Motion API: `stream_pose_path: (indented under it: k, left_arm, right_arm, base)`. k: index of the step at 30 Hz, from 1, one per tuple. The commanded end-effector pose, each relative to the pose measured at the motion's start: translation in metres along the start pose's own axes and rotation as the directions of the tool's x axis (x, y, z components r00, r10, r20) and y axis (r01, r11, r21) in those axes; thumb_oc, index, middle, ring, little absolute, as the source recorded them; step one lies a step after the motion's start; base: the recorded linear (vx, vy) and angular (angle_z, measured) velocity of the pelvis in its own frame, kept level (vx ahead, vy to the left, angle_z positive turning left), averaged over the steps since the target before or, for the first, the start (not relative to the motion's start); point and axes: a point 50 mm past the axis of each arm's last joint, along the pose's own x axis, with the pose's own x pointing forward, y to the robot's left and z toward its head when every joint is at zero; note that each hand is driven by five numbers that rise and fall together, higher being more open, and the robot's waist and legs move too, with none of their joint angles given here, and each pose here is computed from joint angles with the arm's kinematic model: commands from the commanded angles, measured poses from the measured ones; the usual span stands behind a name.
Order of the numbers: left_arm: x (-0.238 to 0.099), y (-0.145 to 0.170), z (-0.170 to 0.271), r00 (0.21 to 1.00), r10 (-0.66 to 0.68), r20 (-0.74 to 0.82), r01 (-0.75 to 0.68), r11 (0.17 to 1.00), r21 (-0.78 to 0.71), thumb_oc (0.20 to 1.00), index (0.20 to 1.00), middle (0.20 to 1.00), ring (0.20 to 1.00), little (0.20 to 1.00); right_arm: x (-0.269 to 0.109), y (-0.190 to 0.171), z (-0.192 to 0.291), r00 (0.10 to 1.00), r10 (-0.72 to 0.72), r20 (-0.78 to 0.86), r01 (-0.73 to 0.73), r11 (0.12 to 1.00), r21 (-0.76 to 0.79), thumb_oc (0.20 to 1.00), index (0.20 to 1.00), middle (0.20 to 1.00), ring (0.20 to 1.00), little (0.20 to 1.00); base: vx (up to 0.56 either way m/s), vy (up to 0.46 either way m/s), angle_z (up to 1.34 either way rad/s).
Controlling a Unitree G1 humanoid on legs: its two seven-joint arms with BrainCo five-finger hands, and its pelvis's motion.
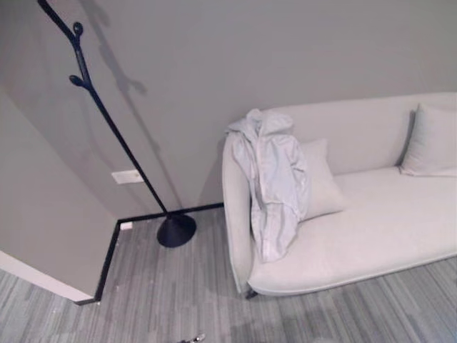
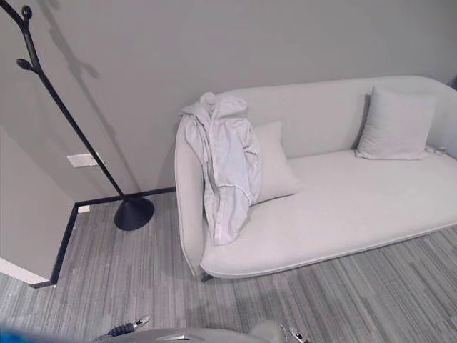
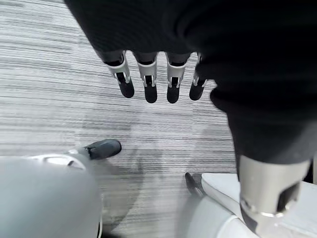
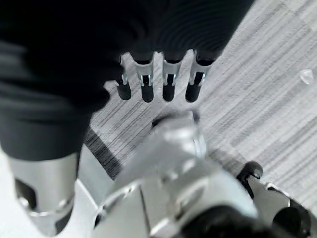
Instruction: Hang the clothes on the sofa on the clothes rack.
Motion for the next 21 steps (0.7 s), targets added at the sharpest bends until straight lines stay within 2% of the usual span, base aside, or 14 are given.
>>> stream_pose_path:
  k: [1, 7, 13, 17, 21]
  left_arm:
    - [0.001, -0.005, 0.017, 0.998, -0.018, 0.056, 0.017, 1.0, 0.018, 1.0, 1.0, 1.0, 1.0, 1.0]
    - [0.002, -0.019, 0.014, 0.997, -0.057, 0.054, 0.054, 0.996, 0.064, 1.0, 1.0, 1.0, 1.0, 1.0]
    - [0.001, -0.016, 0.002, 0.999, -0.043, 0.02, 0.042, 0.998, 0.043, 1.0, 1.0, 1.0, 1.0, 1.0]
    - [0.001, -0.016, 0.001, 0.999, -0.034, 0.024, 0.034, 0.999, 0.033, 1.0, 1.0, 1.0, 1.0, 1.0]
    - [0.001, -0.034, 0.02, 0.992, -0.07, 0.11, 0.066, 0.997, 0.033, 1.0, 1.0, 1.0, 1.0, 1.0]
  right_arm:
    - [0.002, 0.014, 0.032, 0.995, 0.018, 0.094, -0.018, 1.0, -0.002, 1.0, 1.0, 1.0, 1.0, 1.0]
    - [0.002, 0.023, 0.034, 0.993, 0.048, 0.112, -0.046, 0.999, -0.018, 1.0, 1.0, 1.0, 1.0, 1.0]
    - [0.002, 0.022, 0.034, 0.993, 0.04, 0.108, -0.025, 0.99, -0.142, 1.0, 1.0, 1.0, 1.0, 1.0]
    - [0.0, 0.028, 0.049, 0.982, 0.067, 0.174, -0.03, 0.978, -0.208, 1.0, 1.0, 1.0, 1.0, 1.0]
    - [-0.009, 0.045, 0.087, 0.935, 0.128, 0.331, -0.012, 0.944, -0.33, 1.0, 1.0, 1.0, 1.0, 1.0]
  base:
    - [0.11, -0.001, 0.13]
    - [0.13, -0.085, 0.19]
    - [0.22, -0.192, 0.15]
    - [0.13, -0.19, 0.11]
    - [0.13, -0.293, 0.22]
